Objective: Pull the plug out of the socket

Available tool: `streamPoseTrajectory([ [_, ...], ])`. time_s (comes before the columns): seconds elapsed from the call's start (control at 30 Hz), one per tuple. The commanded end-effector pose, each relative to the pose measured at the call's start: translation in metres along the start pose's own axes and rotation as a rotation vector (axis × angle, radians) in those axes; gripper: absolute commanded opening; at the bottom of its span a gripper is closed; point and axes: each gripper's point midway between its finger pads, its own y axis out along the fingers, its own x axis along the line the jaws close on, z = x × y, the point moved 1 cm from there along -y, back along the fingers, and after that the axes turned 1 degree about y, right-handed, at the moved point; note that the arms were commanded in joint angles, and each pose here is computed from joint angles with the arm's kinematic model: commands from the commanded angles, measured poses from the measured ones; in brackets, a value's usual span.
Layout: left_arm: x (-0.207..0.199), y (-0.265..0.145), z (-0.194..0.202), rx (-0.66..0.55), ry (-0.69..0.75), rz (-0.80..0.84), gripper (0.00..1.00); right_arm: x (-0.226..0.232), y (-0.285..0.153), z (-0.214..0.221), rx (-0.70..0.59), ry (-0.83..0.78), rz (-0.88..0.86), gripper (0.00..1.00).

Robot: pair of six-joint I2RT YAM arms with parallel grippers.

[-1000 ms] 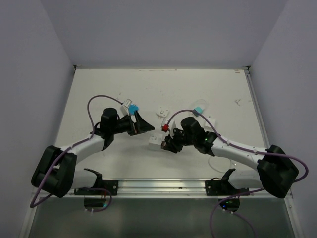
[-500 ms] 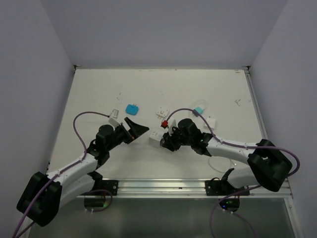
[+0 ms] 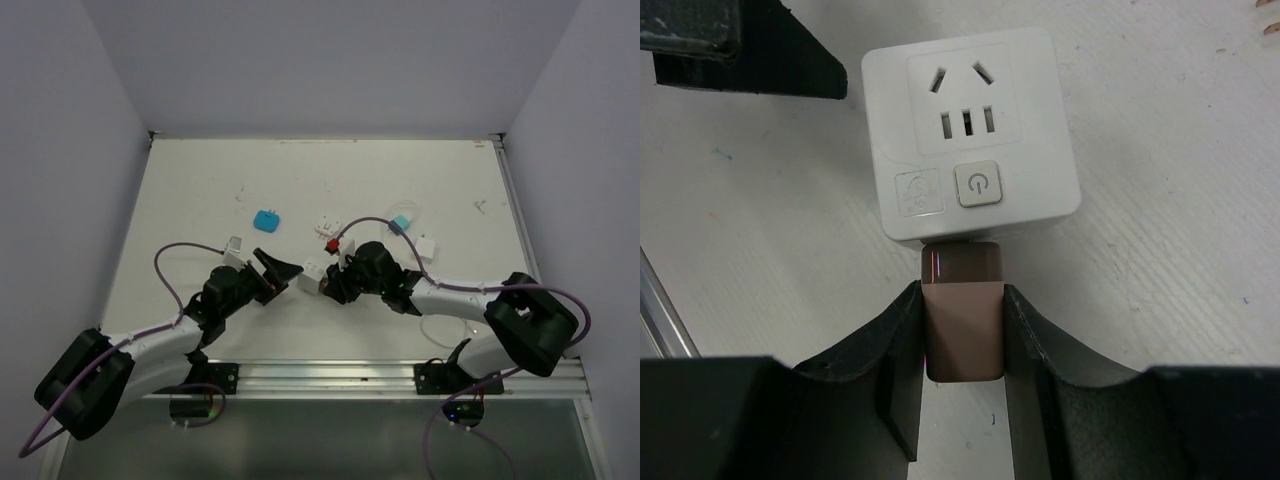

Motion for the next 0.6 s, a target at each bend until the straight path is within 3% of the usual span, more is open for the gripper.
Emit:
streamPoseTrajectory([
  [0.0,-0.009,0.001,-0.012,-0.084,-0.035,0.039,1.00,0.003,0.006,-0.026,-0.117,0.029,-0.003,0.00],
  [0.37,0.002,0.022,-0.006,-0.119,-0.039,-0.054,0.98,0.008,0.012,-0.024,-0.108,0.056,0.021,0.00],
  [0.57,-0.008,0.028,-0.006,-0.158,-0.028,-0.025,0.96,0.011,0.016,-0.023,-0.102,0.068,0.023,0.00],
])
